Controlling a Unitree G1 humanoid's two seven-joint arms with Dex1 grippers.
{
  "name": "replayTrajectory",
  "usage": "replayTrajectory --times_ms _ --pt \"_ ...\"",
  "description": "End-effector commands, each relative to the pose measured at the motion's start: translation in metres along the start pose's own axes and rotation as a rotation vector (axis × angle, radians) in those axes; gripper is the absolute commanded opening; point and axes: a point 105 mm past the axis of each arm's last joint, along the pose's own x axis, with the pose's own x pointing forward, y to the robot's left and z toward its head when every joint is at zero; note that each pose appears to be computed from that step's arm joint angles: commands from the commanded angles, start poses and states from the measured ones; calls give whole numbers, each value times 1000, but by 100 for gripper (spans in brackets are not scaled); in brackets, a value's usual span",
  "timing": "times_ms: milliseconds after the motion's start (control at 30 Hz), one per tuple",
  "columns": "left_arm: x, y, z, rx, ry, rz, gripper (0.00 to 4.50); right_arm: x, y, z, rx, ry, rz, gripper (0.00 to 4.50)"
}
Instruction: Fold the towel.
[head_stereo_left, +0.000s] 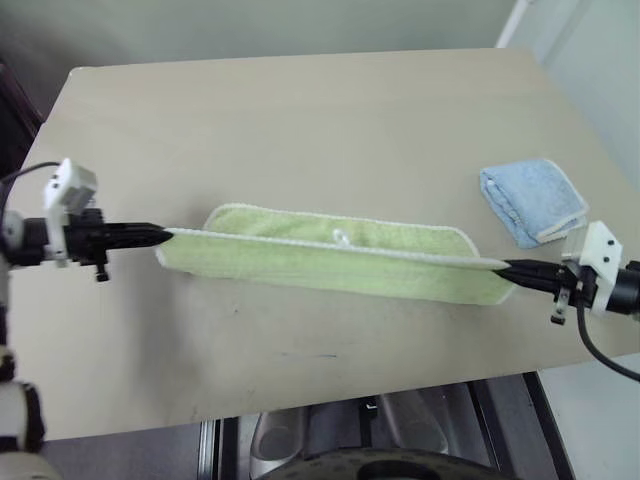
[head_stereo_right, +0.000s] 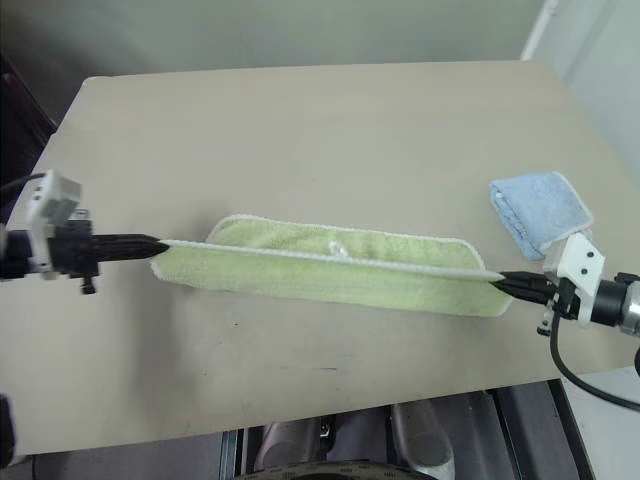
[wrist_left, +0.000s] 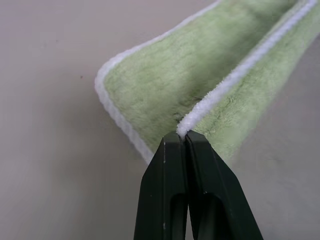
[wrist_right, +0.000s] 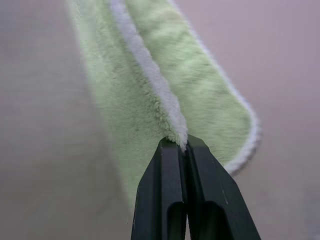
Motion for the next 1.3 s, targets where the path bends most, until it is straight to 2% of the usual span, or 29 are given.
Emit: replayTrajectory --times_ms 33,267,467,767,900,1000,1067,1300 --pt "2 15 14 29 -48 73 2 4 -14 2 -31 -10 -54 0" --pt "29 33 23 56 -114 146 2 22 -37 -2 -34 -44 -126 0" --pt "48 37 24 69 -108 152 2 32 -49 -6 -38 -53 -147 0" --pt "66 41 18 81 -145 213 2 42 -52 -10 12 -66 -152 0" --pt "68 46 22 27 -210 255 2 42 -45 -9 73 -72 -95 0" --pt "71 42 16 16 -199 226 67 39 -49 0 124 -135 -99 65" --pt "69 42 13 1 -202 228 127 38 -51 3 125 -143 -108 126" --pt "59 50 15 -15 -268 303 365 37 -57 12 127 -192 -142 362"
